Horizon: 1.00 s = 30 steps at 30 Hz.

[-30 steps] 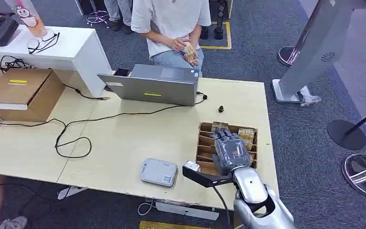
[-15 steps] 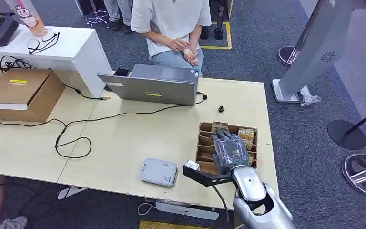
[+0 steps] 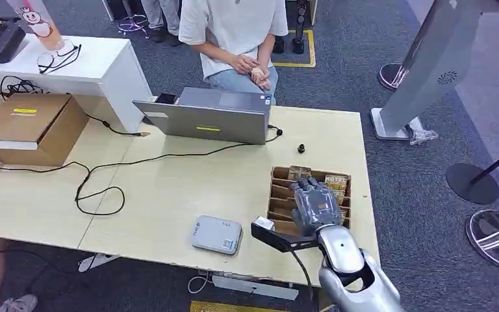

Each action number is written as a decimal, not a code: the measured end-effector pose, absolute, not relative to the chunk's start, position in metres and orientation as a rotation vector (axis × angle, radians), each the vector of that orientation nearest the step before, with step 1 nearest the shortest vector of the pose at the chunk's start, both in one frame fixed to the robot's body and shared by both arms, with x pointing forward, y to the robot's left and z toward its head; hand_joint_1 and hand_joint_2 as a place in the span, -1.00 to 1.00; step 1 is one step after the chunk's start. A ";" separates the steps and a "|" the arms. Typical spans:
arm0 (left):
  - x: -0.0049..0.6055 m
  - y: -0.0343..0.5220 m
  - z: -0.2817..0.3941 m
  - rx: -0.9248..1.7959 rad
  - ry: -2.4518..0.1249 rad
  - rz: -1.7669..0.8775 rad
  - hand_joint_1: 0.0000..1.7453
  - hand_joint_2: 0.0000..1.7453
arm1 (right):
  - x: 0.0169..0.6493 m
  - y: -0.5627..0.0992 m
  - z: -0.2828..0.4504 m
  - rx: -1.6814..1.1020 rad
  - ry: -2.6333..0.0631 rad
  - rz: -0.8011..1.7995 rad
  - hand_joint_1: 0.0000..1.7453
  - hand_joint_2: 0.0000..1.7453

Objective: Pass the card to the sensor for recognition and then transmit it.

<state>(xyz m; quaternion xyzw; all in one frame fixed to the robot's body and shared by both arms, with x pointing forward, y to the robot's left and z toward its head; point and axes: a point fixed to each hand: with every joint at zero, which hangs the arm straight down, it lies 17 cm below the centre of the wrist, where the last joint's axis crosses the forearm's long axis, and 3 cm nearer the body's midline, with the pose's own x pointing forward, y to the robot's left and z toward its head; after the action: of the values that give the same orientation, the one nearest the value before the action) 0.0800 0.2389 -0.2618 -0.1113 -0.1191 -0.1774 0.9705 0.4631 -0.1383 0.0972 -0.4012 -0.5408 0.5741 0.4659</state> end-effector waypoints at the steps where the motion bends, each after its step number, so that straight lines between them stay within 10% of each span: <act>1: 0.080 0.239 -0.262 -0.225 -0.241 -0.359 -1.00 -1.00 | 0.463 -0.139 0.097 -0.986 -1.326 1.407 -0.14 1.00; 16: 0.079 0.239 -0.262 -0.226 -0.238 -0.364 -1.00 -1.00 | 0.466 -0.148 0.097 -0.995 -1.313 1.387 0.02 1.00; 19: 0.079 0.239 -0.262 -0.226 -0.238 -0.364 -1.00 -1.00 | 0.466 -0.148 0.097 -0.995 -1.311 1.386 0.42 1.00; 27: 0.079 0.239 -0.262 -0.226 -0.239 -0.363 -1.00 -1.00 | 0.466 -0.151 0.096 -0.997 -1.306 1.379 0.42 1.00; 30: 0.079 0.239 -0.262 -0.226 -0.239 -0.363 -1.00 -1.00 | 0.466 -0.152 0.097 -0.997 -1.306 1.378 0.88 1.00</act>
<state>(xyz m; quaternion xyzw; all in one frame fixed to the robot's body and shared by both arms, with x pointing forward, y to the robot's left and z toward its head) 0.0791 0.2388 -0.2618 -0.1119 -0.1184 -0.1798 0.9701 0.4665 -0.1516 0.0965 -0.4084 -0.5347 0.5643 0.4784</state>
